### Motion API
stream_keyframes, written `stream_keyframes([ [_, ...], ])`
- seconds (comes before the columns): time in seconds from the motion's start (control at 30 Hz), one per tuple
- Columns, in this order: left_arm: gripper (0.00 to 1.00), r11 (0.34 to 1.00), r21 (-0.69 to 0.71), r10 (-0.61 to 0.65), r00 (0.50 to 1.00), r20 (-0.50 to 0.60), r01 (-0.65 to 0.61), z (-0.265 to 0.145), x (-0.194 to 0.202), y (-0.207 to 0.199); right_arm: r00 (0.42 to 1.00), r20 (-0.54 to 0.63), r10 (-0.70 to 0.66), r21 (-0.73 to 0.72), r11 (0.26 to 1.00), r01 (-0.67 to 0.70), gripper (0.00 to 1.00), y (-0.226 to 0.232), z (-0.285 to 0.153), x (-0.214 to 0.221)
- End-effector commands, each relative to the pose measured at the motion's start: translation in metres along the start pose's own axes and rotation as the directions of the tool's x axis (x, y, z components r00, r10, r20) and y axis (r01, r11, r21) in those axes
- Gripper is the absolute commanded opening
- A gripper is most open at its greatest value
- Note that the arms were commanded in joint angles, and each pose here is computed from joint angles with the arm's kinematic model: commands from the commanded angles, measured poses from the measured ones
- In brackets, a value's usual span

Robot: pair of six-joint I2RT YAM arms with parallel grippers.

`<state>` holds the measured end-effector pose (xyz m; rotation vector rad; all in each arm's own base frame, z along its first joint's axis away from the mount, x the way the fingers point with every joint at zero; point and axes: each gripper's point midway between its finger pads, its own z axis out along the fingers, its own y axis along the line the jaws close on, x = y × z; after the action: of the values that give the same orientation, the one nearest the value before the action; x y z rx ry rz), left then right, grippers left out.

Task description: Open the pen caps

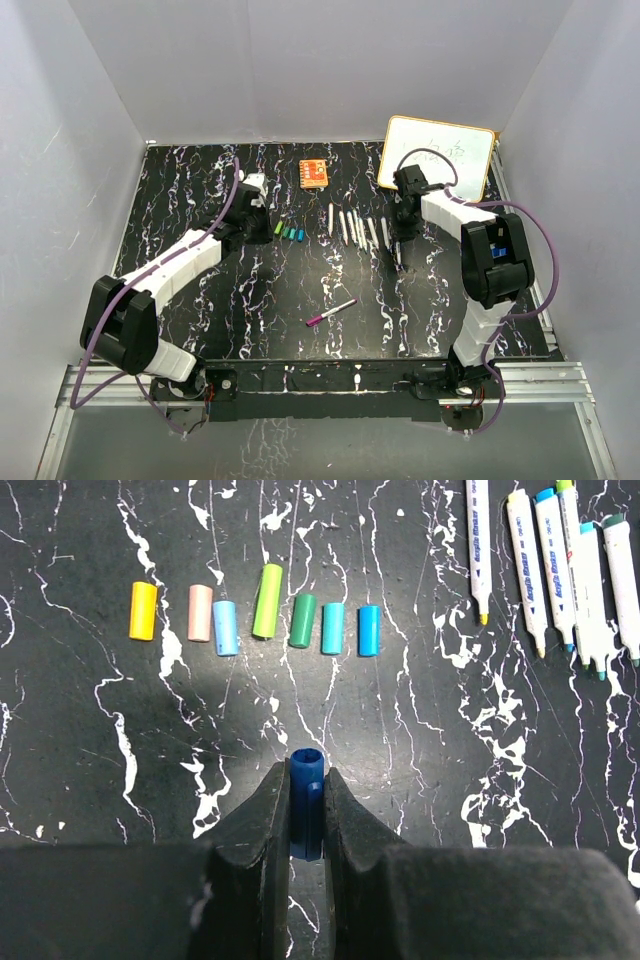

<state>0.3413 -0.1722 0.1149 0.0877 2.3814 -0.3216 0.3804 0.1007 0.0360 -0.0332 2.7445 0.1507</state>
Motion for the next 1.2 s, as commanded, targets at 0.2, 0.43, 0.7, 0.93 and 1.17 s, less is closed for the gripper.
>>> stream_keyframes([
  [0.2,0.00,1.000,0.011,-0.006,1.000,-0.005,0.006,-0.005,0.002,0.008,0.999,0.023,0.029,0.041,0.999,-0.030,0.02,-0.015,0.009,-0.002],
  [0.43,0.00,1.000,0.003,-0.014,1.000,0.002,0.014,-0.007,-0.001,0.013,0.999,0.018,0.042,0.040,0.998,-0.042,0.11,-0.016,0.014,-0.001],
  [0.7,0.00,1.000,0.000,-0.018,1.000,0.005,0.018,-0.008,-0.003,0.015,0.999,0.019,0.048,0.031,0.998,-0.048,0.20,-0.016,0.015,0.000],
  [0.93,0.00,1.000,-0.014,-0.018,1.000,0.012,0.018,-0.009,-0.006,0.019,0.998,0.020,0.051,0.024,0.998,-0.052,0.23,-0.015,0.016,0.000],
  [1.17,0.00,0.998,-0.052,-0.025,1.000,0.010,0.025,0.004,-0.014,0.035,0.995,0.068,0.068,0.014,0.998,-0.069,0.23,-0.014,0.007,-0.009],
])
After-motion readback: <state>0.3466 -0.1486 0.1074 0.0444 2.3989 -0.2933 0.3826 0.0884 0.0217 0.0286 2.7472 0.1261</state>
